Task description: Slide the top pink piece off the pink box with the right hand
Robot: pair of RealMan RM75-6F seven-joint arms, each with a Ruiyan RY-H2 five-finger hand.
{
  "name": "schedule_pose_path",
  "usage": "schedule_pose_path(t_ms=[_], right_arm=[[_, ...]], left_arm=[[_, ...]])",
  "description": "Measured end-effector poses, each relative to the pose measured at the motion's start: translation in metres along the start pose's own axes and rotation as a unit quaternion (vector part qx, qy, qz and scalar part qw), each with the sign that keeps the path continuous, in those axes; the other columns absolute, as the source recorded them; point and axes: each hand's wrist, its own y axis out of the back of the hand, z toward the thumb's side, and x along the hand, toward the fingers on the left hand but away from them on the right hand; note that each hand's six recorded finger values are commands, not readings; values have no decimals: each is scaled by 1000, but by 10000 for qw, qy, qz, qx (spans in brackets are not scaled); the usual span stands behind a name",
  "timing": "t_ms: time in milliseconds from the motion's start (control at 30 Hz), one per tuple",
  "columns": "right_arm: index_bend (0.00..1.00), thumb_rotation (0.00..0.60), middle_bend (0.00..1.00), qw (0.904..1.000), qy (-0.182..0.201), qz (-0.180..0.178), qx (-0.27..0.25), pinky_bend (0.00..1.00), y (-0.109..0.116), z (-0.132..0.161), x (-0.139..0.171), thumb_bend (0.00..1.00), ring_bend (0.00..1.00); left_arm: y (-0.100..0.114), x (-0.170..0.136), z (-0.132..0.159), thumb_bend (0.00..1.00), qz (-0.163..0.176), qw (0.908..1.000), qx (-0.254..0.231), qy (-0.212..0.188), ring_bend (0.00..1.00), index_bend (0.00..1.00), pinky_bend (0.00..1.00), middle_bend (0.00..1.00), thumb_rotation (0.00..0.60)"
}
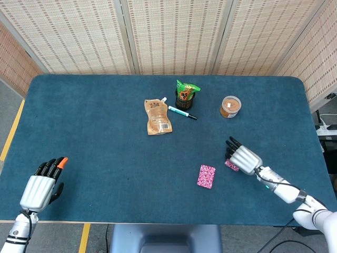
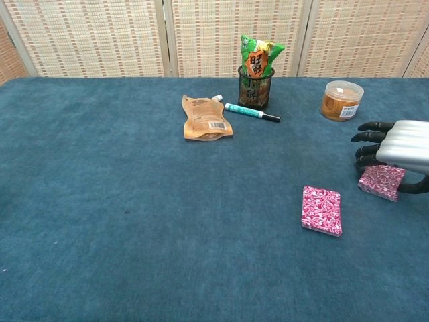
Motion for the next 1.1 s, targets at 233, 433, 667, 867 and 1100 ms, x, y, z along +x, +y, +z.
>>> schedule_pose_path(t_ms=[233,433,667,867,1100], right_arm=[[509,600,371,10000,-27,-49,-4,92,1,0,0,220,154],[586,600,403,9999,-49,-111,-1,104,2,-1,0,220,189],[600,600,412,9997,-80,-237,-34,108,8,-3,1,219,197],[607,600,417,9987,-25,-504,-64,114,21,-1,3,219,204],[607,600,417,9970,96,-762,-44,114,36,4,10,219,204]], left_arm=[[1,1,0,475,7,10000,-8,-6,125,0,200,105,600],[0,0,0,475,0,10000,-16,-10,125,0,200,105,600],[1,0,0,475,2,10000,-16,-18,125,0,200,105,600],[0,-1,0,475,-3,10000,-15,-13,125,0,200,105,600],[1,-1,0,476,8,10000,-16,-8,125,0,200,106,600]])
